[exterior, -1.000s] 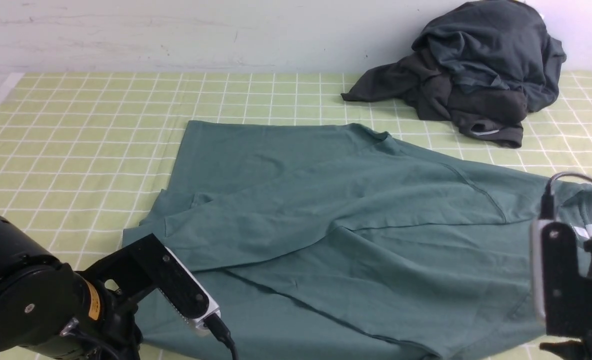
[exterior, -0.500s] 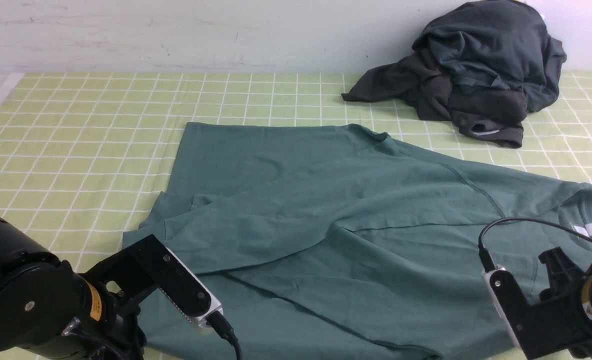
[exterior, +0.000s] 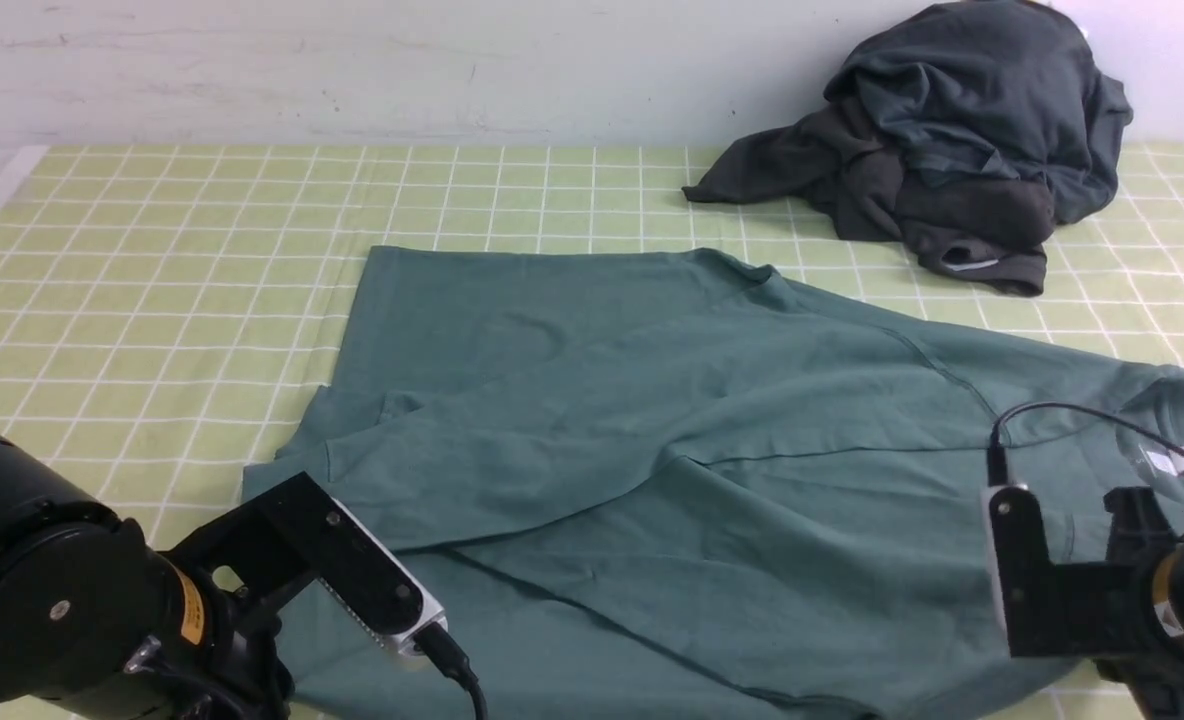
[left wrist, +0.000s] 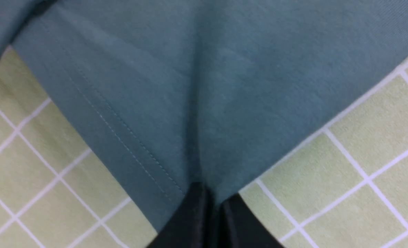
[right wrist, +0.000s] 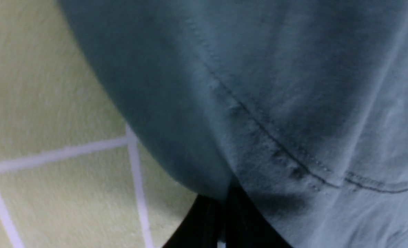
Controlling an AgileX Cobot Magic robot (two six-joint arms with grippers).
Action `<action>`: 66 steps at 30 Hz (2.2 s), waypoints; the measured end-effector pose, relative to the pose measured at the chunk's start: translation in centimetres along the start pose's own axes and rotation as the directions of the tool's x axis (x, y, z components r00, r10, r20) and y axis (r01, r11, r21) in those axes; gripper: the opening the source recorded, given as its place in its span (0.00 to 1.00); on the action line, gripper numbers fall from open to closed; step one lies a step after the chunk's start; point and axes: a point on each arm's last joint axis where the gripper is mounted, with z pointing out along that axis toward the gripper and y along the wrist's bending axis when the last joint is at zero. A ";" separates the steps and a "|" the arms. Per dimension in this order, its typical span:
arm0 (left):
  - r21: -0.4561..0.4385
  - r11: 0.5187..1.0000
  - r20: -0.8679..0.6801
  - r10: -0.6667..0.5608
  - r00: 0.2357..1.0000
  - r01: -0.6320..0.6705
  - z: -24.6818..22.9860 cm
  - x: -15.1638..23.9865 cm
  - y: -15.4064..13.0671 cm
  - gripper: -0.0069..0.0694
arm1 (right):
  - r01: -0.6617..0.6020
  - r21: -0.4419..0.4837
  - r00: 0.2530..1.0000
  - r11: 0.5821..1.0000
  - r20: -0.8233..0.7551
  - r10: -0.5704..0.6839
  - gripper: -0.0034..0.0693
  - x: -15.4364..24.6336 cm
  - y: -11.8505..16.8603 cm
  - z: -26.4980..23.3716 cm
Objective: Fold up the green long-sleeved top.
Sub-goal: Use both arms simultaneously to clamp the lower edge of the clothing fabric, then use both arms to drag the lower edge of the fabric forward and fold it over the upper edge
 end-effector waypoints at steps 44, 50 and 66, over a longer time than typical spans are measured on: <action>-0.192 0.845 0.359 -0.413 0.837 0.499 11.0 -23.8 24.5 0.27 | -0.733 0.076 0.673 0.676 0.220 0.706 0.17 -3.1 -22.8 7.1; -0.214 0.824 0.379 -0.424 0.822 0.524 9.0 -24.0 26.0 0.60 | -0.802 0.061 0.591 0.594 0.226 0.774 0.35 -3.2 -24.1 5.7; 0.174 0.948 0.332 -0.310 0.891 0.265 -2.6 -24.4 20.5 0.19 | -0.622 -0.486 0.585 0.614 0.234 0.777 0.05 -11.1 -20.8 6.6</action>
